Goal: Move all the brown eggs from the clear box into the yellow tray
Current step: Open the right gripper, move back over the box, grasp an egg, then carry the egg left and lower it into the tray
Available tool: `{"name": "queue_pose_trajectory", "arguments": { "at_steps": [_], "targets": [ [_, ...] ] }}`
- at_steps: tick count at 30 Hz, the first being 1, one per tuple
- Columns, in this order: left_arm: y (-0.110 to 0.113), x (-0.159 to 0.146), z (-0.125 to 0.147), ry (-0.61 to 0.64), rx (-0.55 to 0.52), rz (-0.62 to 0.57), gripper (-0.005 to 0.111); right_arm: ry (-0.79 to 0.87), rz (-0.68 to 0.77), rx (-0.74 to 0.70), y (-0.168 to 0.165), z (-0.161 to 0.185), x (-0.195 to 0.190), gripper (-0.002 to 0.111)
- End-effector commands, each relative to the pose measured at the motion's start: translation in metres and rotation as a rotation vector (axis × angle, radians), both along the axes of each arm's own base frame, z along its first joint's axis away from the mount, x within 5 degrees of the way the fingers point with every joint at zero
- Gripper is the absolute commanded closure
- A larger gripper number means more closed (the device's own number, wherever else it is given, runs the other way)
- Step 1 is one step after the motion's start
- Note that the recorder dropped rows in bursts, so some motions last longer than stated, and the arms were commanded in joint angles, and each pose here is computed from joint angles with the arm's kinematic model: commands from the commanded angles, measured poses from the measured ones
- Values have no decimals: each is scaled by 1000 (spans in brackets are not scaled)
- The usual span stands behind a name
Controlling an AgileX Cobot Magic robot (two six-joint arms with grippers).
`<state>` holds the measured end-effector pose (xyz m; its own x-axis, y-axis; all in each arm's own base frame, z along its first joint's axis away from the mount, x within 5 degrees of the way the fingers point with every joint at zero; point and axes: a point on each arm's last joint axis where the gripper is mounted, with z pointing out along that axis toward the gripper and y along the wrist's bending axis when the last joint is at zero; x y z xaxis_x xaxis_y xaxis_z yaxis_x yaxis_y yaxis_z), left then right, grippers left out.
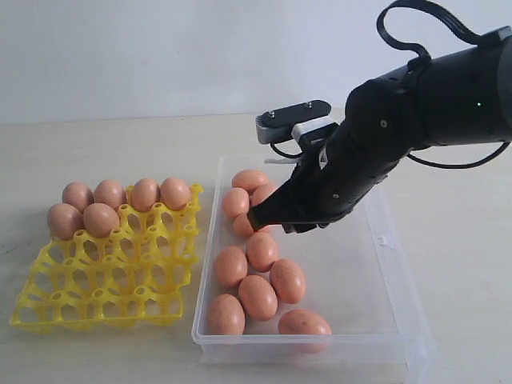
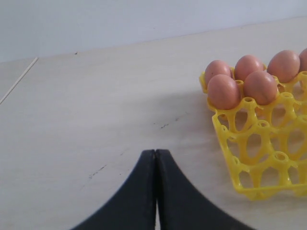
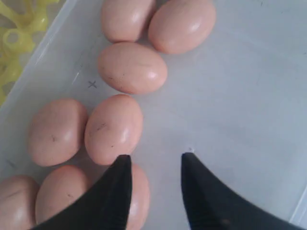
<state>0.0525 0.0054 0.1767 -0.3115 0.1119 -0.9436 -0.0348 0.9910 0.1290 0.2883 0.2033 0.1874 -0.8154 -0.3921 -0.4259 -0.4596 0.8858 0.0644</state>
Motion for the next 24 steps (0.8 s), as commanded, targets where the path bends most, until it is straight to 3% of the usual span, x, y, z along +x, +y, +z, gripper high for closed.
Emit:
{"name": "queue_pose_trajectory", "arguments": {
  "at_steps": [1,8,22,24],
  "targets": [
    [0,0,2,-19,-7,-5,107,37,-30,32,-1,2,-3,52],
    [0,0,2,-19,-7,-5,107,101,-50,33,0,-4,-7,52],
    [0,0,2,-19,-7,-5,107,238,-31,-19,18,-54,-13,52],
    [0,0,2,-19,-7,-5,107,233,-15,-25,19,-59,-11,70]
  ]
}}
